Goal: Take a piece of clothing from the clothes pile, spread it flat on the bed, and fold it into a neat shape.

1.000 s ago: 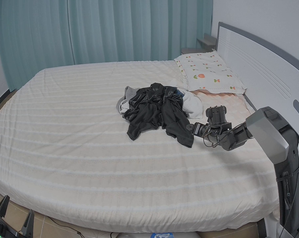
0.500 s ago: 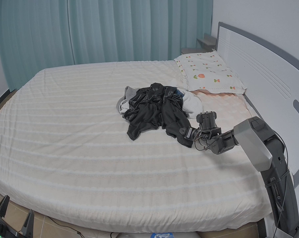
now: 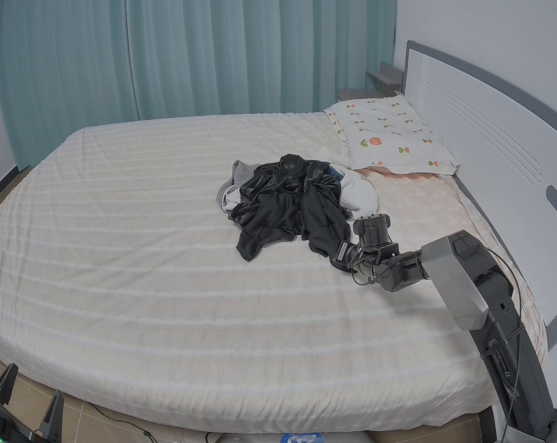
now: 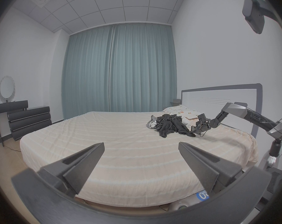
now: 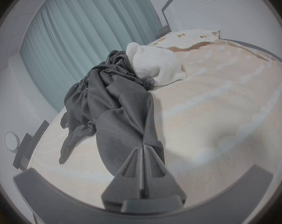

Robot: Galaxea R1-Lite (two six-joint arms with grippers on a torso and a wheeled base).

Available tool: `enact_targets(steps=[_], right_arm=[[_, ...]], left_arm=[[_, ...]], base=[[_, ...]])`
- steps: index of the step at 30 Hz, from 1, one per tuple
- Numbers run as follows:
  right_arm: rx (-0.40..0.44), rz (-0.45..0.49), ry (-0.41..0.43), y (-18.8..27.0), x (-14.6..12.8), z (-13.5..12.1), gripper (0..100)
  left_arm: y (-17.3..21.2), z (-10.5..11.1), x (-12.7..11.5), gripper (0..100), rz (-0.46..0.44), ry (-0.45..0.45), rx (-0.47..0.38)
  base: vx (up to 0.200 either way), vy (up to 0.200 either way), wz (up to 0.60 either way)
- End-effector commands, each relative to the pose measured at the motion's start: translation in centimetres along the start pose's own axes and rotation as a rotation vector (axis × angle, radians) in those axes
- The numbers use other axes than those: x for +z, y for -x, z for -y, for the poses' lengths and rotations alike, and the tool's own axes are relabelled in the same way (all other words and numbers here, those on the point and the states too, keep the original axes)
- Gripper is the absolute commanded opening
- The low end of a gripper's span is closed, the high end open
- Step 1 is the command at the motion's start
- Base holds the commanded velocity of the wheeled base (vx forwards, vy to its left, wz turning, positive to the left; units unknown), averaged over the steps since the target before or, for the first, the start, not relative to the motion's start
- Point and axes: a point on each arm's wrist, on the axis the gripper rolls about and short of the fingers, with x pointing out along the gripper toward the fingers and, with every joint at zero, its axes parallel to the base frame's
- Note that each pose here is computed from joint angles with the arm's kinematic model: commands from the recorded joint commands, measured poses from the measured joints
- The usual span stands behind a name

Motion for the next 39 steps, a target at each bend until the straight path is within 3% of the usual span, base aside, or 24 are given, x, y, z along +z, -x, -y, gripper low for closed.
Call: enact_targets(steps=[1, 5, 9, 15, 16, 24, 30, 36, 37, 39], right_arm=[[0.001, -0.002, -0.025, 1.2, 0.9, -0.4, 0], [-0.012, -0.03, -0.044, 3.0, 1.2, -0.5, 0], [0.009, -0.128, -0.047, 6.5, 0.4, 0.1, 0], [0.058, -0.083, -0.048, 7.4, -0.4, 1.1, 0], [0.063, -0.075, -0.038, 7.3, -0.7, 1.2, 100], [0.085, -0.076, -0.034, 7.6, -1.0, 0.5, 100], [0.085, -0.073, -0.027, 4.0, -3.1, 0.3, 100], [0.074, -0.085, -0.025, 2.8, -3.4, 0.4, 100], [0.068, -0.087, -0.03, 2.3, -3.1, 0.4, 0], [0.068, -0.08, -0.035, 2.3, -2.7, 0.4, 0]], left_arm=[[0.0, 0.0, -0.5, 100, -0.006, 0.0, 0.0], [0.0, 0.0, -0.5, 100, -0.006, 0.0, 0.0], [-0.1, 0.0, -0.5, 100, -0.008, 0.0, 0.0], [0.0, 0.0, -0.5, 100, -0.006, 0.0, 0.0], [0.0, 0.0, -0.5, 100, -0.006, 0.0, 0.0], [-0.1, 0.0, -0.5, 100, -0.008, 0.0, 0.0], [0.0, 0.0, -0.5, 100, -0.006, 0.0, 0.0], [0.0, 0.0, -0.5, 100, -0.006, 0.0, 0.0], [0.0, 0.0, -0.5, 100, -0.006, 0.0, 0.0], [0.0, 0.0, -0.5, 100, -0.006, 0.0, 0.0]], base=[[0.0, 0.0, 0.0], [0.0, 0.0, 0.0], [0.0, 0.0, 0.0], [0.0, 0.0, 0.0], [0.0, 0.0, 0.0], [0.0, 0.0, 0.0], [0.0, 0.0, 0.0], [0.0, 0.0, 0.0], [0.0, 0.0, 0.0], [0.0, 0.0, 0.0]])
